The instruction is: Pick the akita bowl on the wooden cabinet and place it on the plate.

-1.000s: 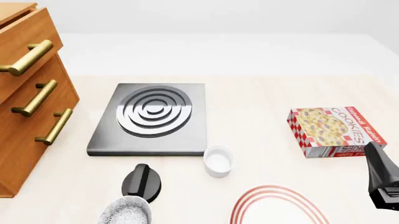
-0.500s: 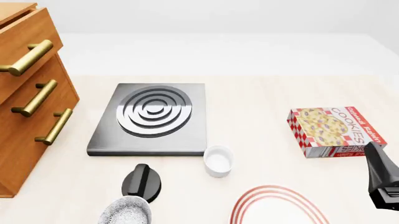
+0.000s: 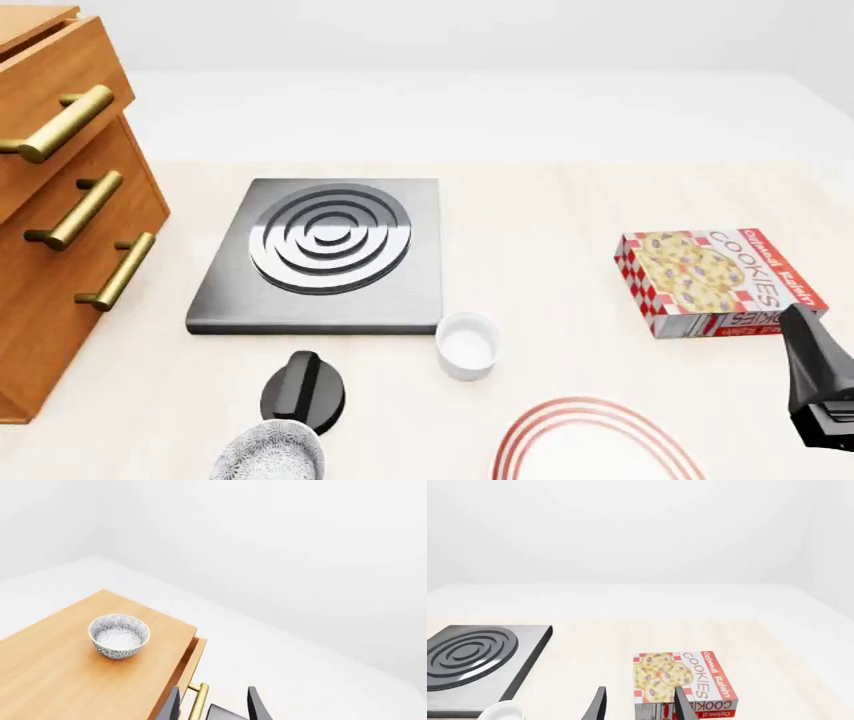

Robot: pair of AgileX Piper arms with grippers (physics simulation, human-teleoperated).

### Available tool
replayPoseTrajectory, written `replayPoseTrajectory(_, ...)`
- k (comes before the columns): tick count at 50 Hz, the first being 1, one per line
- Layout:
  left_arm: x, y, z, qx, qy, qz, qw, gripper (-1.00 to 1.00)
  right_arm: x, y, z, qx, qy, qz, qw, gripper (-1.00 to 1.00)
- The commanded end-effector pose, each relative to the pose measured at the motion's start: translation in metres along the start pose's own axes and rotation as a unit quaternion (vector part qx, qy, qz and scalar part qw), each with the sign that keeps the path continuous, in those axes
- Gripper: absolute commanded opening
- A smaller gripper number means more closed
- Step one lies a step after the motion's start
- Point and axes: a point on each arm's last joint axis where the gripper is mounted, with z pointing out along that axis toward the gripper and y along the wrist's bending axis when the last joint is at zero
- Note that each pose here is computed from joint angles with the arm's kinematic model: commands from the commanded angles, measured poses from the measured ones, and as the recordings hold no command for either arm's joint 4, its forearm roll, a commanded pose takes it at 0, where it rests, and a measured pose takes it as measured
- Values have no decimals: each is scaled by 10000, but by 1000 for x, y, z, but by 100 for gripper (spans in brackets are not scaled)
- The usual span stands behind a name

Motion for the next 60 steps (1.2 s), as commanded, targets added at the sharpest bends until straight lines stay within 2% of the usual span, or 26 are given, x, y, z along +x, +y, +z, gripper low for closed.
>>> replayPoseTrajectory(1, -7, 6, 18, -299, -31, -142, 9994, 100, 0, 0, 0, 0, 0, 0, 10000, 100)
replayPoseTrajectory(18, -11, 27, 60, -941, 123, -477, 9943, 100, 0, 0, 0, 0, 0, 0, 10000, 100)
replayPoseTrajectory(29, -22, 36, 69, -1209, 12, -648, 9905, 100, 0, 0, 0, 0, 0, 0, 10000, 100)
replayPoseTrajectory(40, -24, 58, 83, -1648, -94, -844, 9827, 100, 0, 0, 0, 0, 0, 0, 10000, 100)
replayPoseTrajectory(60, -20, 87, 100, -2071, -171, -1048, 9725, 100, 0, 0, 0, 0, 0, 0, 10000, 100)
